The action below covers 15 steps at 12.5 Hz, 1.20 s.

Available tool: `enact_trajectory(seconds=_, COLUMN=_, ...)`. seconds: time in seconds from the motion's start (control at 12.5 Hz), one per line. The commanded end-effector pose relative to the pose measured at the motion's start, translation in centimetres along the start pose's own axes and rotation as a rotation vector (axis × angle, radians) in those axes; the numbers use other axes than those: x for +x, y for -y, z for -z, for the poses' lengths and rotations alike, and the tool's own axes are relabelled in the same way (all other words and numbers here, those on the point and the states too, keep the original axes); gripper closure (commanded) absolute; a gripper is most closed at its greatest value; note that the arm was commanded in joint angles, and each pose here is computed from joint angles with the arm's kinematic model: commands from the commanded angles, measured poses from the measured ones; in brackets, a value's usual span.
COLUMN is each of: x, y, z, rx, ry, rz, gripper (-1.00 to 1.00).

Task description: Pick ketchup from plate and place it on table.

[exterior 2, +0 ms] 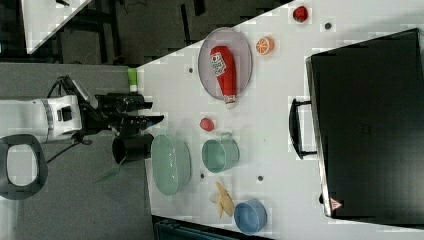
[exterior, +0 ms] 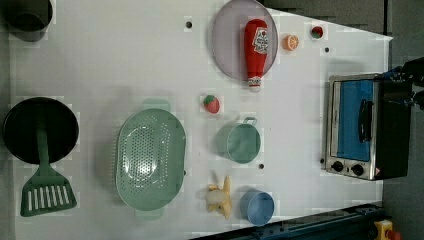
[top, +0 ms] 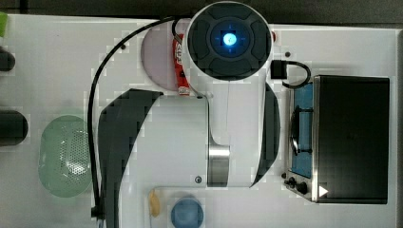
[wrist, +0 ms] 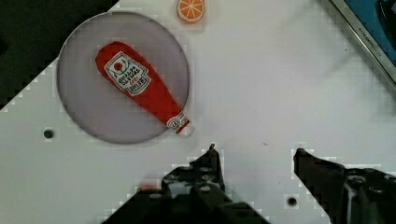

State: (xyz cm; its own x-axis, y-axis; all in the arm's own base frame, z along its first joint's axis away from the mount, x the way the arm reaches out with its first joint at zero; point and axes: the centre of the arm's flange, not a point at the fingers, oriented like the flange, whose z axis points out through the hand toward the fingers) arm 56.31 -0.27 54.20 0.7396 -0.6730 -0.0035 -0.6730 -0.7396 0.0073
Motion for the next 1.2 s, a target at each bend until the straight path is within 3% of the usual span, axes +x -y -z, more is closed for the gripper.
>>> enact_trajectory(seconds=0.08, x=-4.6, y=-6.1, z=6.7, rx=-0.007, ry=0.027, rz=-0.134, gripper=-0.58)
enact_trajectory(seconds=0.24, x=-4.5, y=-5.6, z=6.1, rx=-0.014, ry=0.035, rz=-0.126, gripper=-0.99)
enact_trajectory(seconds=0.64, x=-3.0, y=-2.8, z=1.4, rx=-0.043, ry=0.08, rz=-0.005, gripper=-1.0)
enact_trajectory(seconds=0.88, x=-1.5, y=-0.3, z=-2.2, rx=-0.029, ry=0.078, rz=0.068, gripper=-1.0)
enact_trajectory(seconds=1.2, x=-0.6, y=2.9, z=-7.5, rx=-0.02, ry=0.1, rz=0.257, gripper=-1.0)
